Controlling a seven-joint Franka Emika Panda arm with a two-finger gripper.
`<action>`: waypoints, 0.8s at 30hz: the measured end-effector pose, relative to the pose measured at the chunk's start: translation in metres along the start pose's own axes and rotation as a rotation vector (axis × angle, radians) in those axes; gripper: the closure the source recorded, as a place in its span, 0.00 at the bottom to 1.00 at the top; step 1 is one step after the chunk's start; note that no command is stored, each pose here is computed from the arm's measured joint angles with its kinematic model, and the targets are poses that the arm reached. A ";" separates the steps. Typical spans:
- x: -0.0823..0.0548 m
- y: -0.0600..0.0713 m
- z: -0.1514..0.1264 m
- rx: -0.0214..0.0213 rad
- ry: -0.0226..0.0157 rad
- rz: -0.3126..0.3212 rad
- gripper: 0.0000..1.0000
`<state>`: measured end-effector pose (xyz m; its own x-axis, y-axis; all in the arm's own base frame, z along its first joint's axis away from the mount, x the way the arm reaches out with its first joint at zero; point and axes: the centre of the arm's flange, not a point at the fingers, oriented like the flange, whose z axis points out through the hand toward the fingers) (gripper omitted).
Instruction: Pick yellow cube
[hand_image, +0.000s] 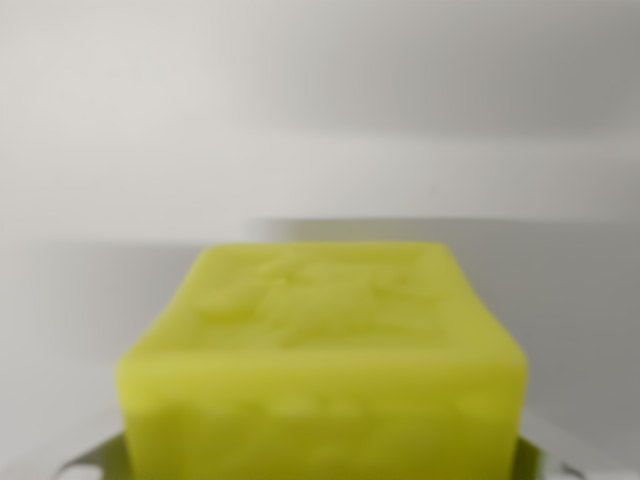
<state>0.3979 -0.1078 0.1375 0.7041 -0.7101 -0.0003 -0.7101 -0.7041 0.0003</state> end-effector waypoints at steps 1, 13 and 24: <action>0.000 0.000 -0.002 -0.0001 -0.0002 0.000 1.00; 0.000 0.000 -0.022 -0.0001 -0.0003 0.000 1.00; 0.000 0.000 -0.040 0.0000 -0.0001 0.000 1.00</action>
<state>0.3979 -0.1078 0.1776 0.7041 -0.7101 -0.0004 -0.7101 -0.7041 0.0004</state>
